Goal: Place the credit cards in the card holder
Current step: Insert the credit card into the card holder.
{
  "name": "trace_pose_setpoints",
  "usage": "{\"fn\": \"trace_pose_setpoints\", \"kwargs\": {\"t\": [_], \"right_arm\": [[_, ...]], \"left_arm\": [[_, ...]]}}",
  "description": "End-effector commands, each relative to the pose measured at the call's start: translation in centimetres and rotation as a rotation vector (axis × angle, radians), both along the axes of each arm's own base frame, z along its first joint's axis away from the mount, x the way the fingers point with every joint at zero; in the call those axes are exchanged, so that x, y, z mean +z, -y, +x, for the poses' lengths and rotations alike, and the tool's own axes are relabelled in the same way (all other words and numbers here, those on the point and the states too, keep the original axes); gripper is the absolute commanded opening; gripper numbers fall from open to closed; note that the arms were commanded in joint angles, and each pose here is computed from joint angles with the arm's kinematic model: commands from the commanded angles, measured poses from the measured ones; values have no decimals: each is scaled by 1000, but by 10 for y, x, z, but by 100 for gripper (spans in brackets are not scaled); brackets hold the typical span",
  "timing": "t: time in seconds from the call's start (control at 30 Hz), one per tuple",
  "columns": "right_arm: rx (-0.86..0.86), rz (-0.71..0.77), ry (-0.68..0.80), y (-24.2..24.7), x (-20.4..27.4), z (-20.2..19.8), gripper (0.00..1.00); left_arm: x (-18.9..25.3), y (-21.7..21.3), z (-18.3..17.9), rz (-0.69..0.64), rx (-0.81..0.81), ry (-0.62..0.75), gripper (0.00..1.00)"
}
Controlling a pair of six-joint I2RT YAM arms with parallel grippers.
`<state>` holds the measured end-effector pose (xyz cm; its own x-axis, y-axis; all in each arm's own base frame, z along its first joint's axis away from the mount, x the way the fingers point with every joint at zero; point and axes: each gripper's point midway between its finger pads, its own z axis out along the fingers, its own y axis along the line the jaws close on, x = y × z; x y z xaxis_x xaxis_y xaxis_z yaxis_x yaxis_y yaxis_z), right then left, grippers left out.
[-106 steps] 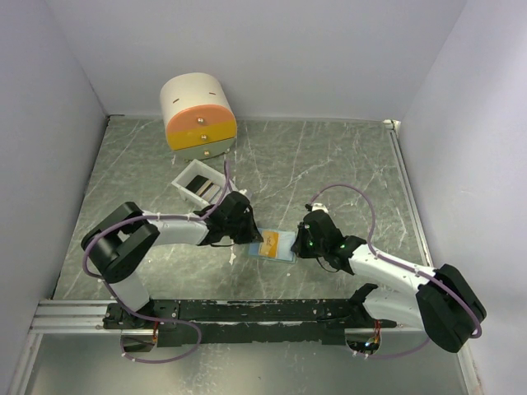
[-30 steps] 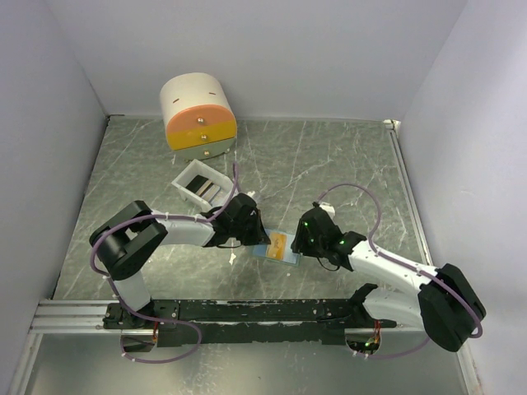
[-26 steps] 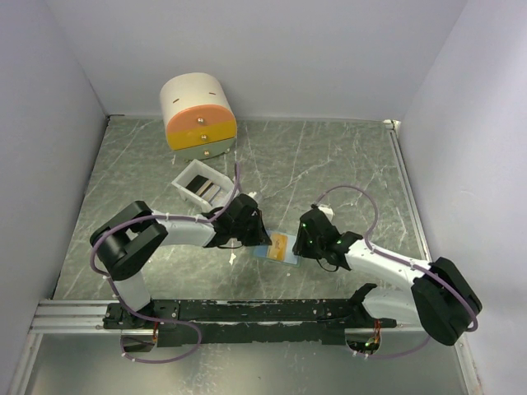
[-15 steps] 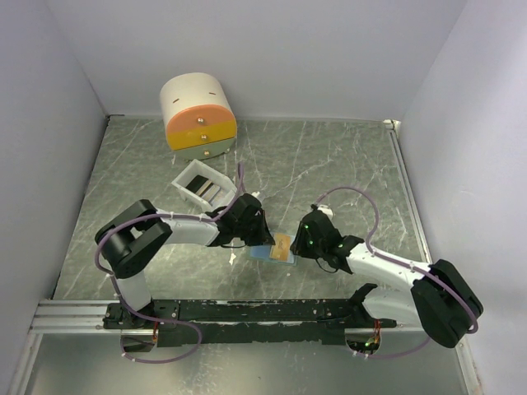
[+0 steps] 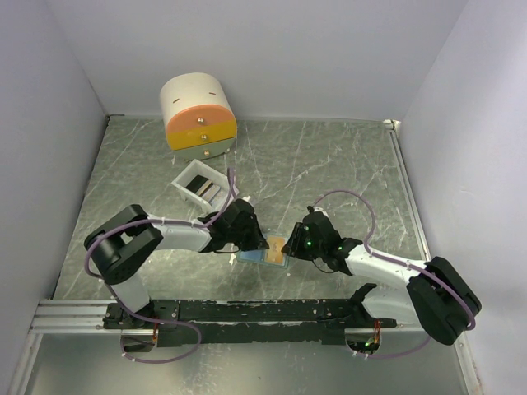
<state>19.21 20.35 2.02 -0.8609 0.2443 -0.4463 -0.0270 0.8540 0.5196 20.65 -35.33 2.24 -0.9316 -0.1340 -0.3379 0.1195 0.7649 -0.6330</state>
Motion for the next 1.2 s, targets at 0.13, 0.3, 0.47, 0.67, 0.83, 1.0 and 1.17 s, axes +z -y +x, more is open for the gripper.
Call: {"fn": "trace_pose_setpoints", "kwargs": {"t": [0.13, 0.3, 0.47, 0.67, 0.83, 1.0, 1.17], "right_arm": [[56, 3, 19, -2, -1, -6, 32], [61, 7, 44, -1, 2, -4, 30], [60, 8, 62, -1, 2, -3, 29], [68, -9, 74, -2, 2, 2, 27], [79, -24, 82, -4, 3, 7, 24], [68, -31, 96, -3, 10, 10, 24], [57, -25, 118, -1, 19, 12, 26]], "left_arm": [[20, 9, -7, -83, -31, 21, 26], [26, 14, -7, -110, -47, 37, 22], [19, 16, -10, -111, -65, 15, 17], [18, 21, -12, -125, -79, 8, 10], [16, 19, -12, -103, -76, 5, 10], [29, 16, -7, -75, -78, 48, 30], [45, 10, 0, -40, -78, 107, 47]]}}
